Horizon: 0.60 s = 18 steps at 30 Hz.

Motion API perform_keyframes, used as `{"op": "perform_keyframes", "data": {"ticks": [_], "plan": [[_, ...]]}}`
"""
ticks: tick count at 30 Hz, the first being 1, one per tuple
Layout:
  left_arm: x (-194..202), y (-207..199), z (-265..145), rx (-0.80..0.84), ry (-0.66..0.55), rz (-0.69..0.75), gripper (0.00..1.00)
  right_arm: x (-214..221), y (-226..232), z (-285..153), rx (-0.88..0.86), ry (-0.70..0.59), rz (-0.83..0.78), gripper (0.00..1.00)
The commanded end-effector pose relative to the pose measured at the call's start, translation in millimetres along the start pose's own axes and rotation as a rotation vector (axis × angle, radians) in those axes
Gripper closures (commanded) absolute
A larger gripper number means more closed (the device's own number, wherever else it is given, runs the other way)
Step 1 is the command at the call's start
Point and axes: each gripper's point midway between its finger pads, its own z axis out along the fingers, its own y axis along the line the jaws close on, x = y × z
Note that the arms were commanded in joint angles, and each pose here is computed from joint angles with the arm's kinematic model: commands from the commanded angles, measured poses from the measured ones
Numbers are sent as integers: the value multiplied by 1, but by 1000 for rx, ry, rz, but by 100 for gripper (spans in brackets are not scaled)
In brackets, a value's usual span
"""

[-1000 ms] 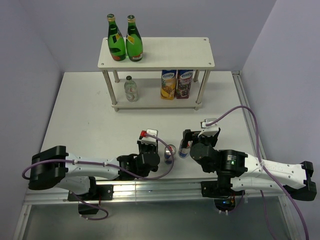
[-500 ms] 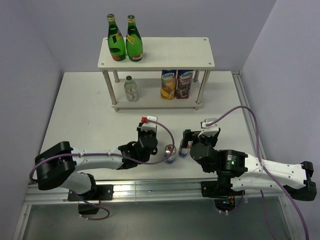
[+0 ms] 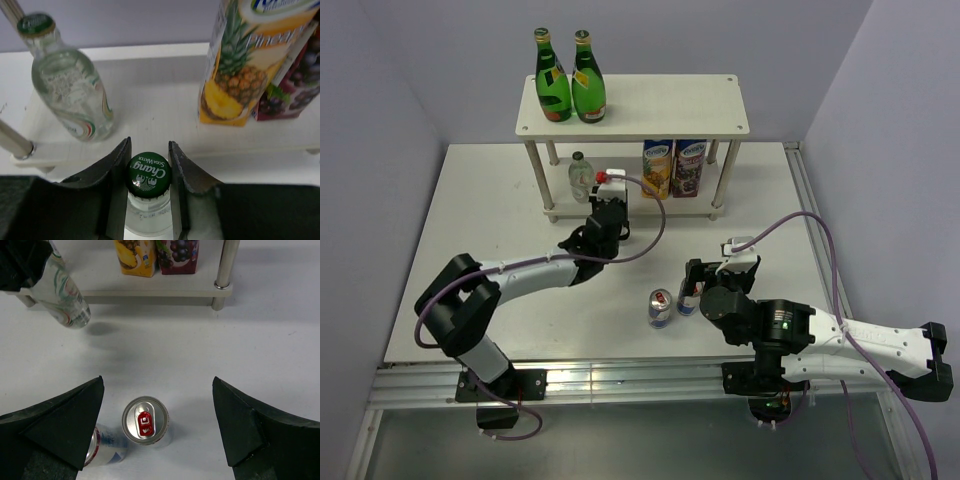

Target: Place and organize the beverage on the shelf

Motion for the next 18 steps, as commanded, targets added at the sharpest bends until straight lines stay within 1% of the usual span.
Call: {"op": "perform_keyframes", "data": {"ticks": [1, 2, 7, 18], "plan": [[-92, -15, 13, 43, -204, -153, 100, -2, 0, 1, 13, -25, 13, 5], [-98, -19, 18, 54, -212, -159, 100, -2, 0, 1, 13, -26, 15, 5], [-109, -13, 37, 28, -237, -152, 100, -2, 0, 1, 10, -25, 18, 5], [-99, 5, 84, -35, -267, -133, 100, -1, 3, 2, 3, -21, 10, 4]]}}
